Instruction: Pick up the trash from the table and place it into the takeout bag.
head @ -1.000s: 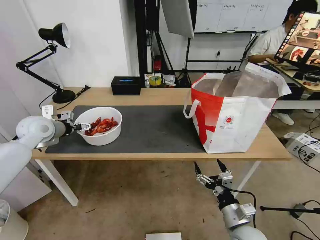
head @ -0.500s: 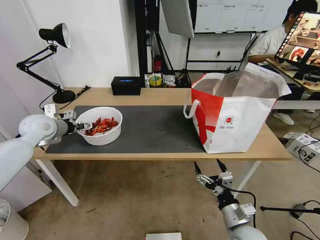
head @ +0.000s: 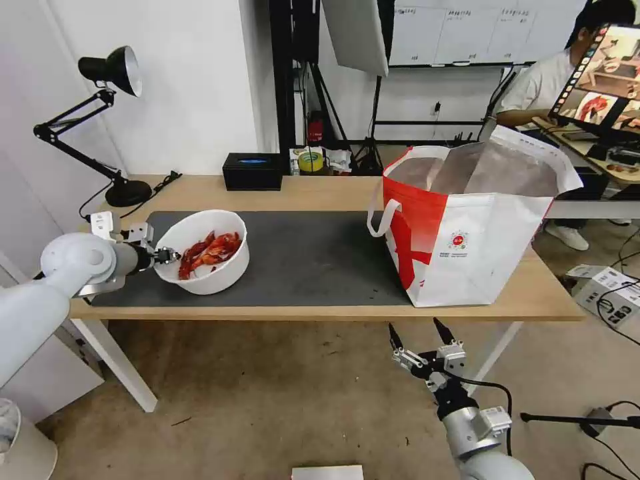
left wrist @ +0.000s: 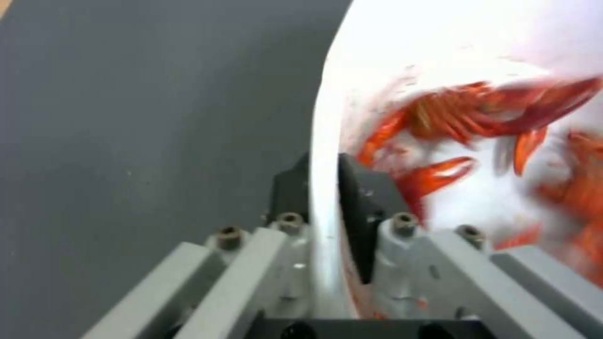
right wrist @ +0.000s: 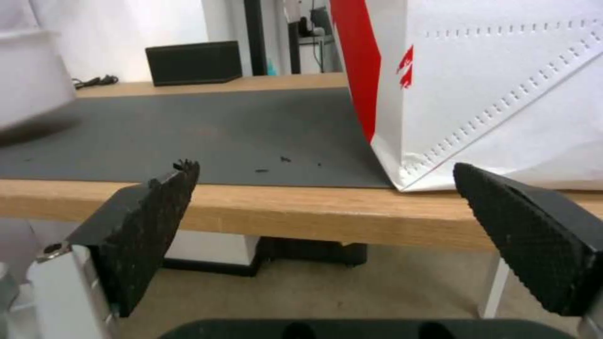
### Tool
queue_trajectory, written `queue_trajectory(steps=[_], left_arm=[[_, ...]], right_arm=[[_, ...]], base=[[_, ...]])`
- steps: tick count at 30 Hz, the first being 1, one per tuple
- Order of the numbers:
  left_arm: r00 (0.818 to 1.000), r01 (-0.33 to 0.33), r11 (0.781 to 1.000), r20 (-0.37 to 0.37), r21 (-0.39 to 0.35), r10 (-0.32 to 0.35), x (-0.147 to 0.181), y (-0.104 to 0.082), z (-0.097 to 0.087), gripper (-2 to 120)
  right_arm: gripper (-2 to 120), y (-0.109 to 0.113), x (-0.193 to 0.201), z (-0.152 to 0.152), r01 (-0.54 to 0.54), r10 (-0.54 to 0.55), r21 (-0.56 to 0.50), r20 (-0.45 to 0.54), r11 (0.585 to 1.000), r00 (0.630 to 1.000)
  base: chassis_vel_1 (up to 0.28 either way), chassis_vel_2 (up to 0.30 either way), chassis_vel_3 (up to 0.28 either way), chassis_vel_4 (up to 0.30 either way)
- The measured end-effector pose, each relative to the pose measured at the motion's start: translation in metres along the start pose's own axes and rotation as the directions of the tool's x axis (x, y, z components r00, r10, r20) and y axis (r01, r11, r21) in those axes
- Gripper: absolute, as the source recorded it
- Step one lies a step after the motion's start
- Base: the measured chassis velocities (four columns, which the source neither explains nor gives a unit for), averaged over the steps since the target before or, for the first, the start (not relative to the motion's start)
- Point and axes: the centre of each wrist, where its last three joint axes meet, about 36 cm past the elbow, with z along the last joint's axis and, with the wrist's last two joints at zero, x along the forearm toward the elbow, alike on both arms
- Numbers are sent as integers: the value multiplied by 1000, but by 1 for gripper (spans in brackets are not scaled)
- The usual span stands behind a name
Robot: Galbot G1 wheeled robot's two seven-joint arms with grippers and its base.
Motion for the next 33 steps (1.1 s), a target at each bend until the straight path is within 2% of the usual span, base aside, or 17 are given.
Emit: queue_trajectory(steps=[2, 12, 21, 23, 24, 27, 28, 30, 31, 32, 33], left_arm=[[1000, -5, 1000, 6, 2, 5, 2, -1, 0, 0], [999, -24, 1000, 44, 8, 24, 13, -4, -4, 0], [985, -110, 994, 130, -18, 112, 38, -32, -28, 0], [974, -150, 988, 162, -43, 155, 49, -50, -44, 0], [974, -150, 988, 162, -43, 155, 49, -50, -44, 0], [954, -215, 972, 194, -95, 230, 63, -88, -67, 0], [954, -215, 972, 194, -95, 230, 63, -88, -67, 0], [939, -252, 960, 210, -120, 273, 70, -117, -84, 0], [935, -259, 958, 217, -126, 281, 73, -125, -89, 0], [935, -259, 958, 217, -126, 281, 73, -125, -89, 0], [926, -271, 953, 232, -135, 297, 78, -138, -99, 0]], right_arm=[[100, 0, 0, 0, 0, 0, 0, 0, 1000, 1000], [100, 0, 0, 0, 0, 0, 0, 0, 1000, 1000], [100, 0, 0, 0, 0, 0, 0, 0, 1000, 1000], [100, 0, 0, 0, 0, 0, 0, 0, 1000, 1000], [100, 0, 0, 0, 0, 0, 0, 0, 1000, 1000], [100, 0, 0, 0, 0, 0, 0, 0, 1000, 1000], [100, 0, 0, 0, 0, 0, 0, 0, 1000, 1000], [100, 0, 0, 0, 0, 0, 0, 0, 1000, 1000], [100, 0, 0, 0, 0, 0, 0, 0, 1000, 1000], [100, 0, 0, 0, 0, 0, 0, 0, 1000, 1000], [100, 0, 0, 0, 0, 0, 0, 0, 1000, 1000]], base=[[0, 0, 0, 0], [0, 0, 0, 0], [0, 0, 0, 0], [0, 0, 0, 0], [0, 0, 0, 0], [0, 0, 0, 0], [0, 0, 0, 0], [0, 0, 0, 0], [0, 0, 0, 0], [0, 0, 0, 0], [0, 0, 0, 0]])
